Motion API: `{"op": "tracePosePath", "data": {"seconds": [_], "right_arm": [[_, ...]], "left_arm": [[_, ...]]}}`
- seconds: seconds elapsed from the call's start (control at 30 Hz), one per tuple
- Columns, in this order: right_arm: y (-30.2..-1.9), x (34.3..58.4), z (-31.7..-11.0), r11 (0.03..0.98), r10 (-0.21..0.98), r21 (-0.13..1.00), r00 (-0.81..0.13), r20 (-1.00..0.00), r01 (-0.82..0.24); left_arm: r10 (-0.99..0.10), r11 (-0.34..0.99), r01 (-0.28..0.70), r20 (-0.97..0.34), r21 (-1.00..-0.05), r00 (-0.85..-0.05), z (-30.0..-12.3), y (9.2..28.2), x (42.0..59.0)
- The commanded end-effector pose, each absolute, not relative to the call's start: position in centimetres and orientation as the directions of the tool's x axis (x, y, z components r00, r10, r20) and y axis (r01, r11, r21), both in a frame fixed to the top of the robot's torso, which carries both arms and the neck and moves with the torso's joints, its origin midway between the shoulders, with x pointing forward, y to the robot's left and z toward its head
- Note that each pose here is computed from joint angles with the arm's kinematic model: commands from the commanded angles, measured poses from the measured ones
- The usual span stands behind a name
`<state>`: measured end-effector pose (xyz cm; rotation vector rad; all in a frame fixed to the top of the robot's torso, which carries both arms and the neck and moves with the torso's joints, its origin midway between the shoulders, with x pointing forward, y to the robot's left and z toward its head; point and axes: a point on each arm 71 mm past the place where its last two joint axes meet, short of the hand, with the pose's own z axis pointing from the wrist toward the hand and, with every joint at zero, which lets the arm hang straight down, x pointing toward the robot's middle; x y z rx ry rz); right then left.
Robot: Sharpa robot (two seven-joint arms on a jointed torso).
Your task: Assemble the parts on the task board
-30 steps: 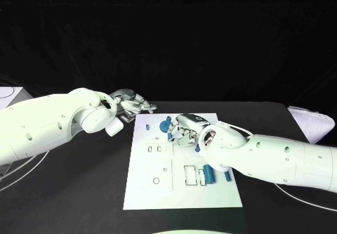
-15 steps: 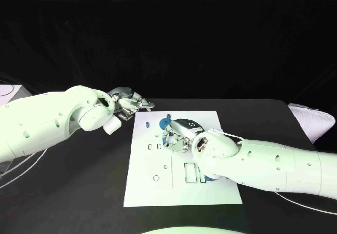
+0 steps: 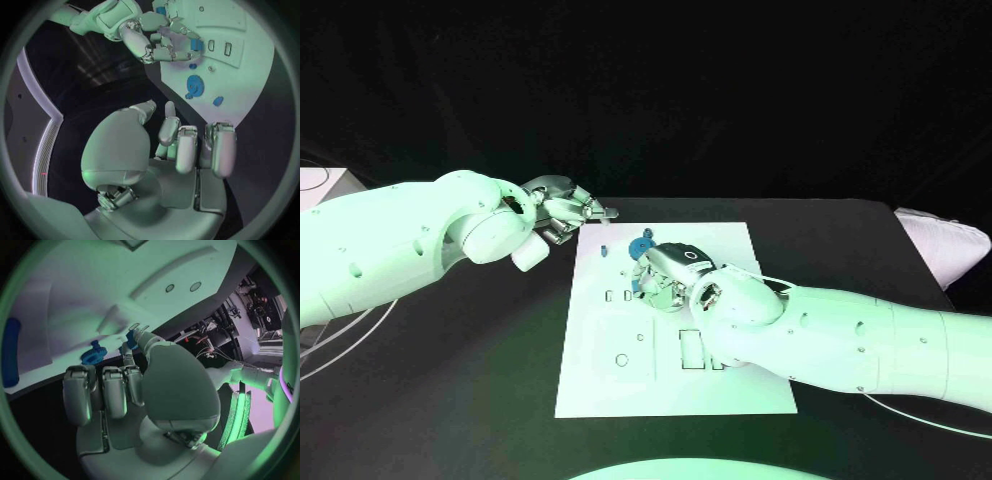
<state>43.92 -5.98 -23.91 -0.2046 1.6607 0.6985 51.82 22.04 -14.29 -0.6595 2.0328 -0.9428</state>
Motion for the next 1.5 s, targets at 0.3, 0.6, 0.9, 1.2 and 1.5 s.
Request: {"op": "tracePosePath", "data": {"seconds": [0.3,0.6,0.9,1.2,1.5], "right_arm": [[-5.8,43.7,-24.2,0.802,0.201,0.268,-0.181,-0.963,-0.534],[-5.7,43.6,-24.9,0.803,0.191,0.263,-0.187,-0.964,-0.534],[-5.6,43.4,-25.2,0.803,0.189,0.265,-0.193,-0.963,-0.534],[-5.5,43.4,-25.3,0.802,0.190,0.266,-0.195,-0.962,-0.535],[-5.5,43.4,-25.3,0.802,0.193,0.267,-0.192,-0.962,-0.535]], "left_arm": [[-0.691,0.598,-0.125,-0.429,-0.792,-0.582,-14.4,21.9,51.7],[-0.682,0.605,-0.131,-0.426,-0.785,-0.594,-14.5,21.9,51.7],[-0.681,0.607,-0.134,-0.426,-0.784,-0.596,-14.6,21.9,51.7],[-0.681,0.608,-0.135,-0.426,-0.783,-0.596,-14.6,22.0,51.7],[-0.679,0.610,-0.137,-0.425,-0.781,-0.599,-14.7,22.0,51.7]]}}
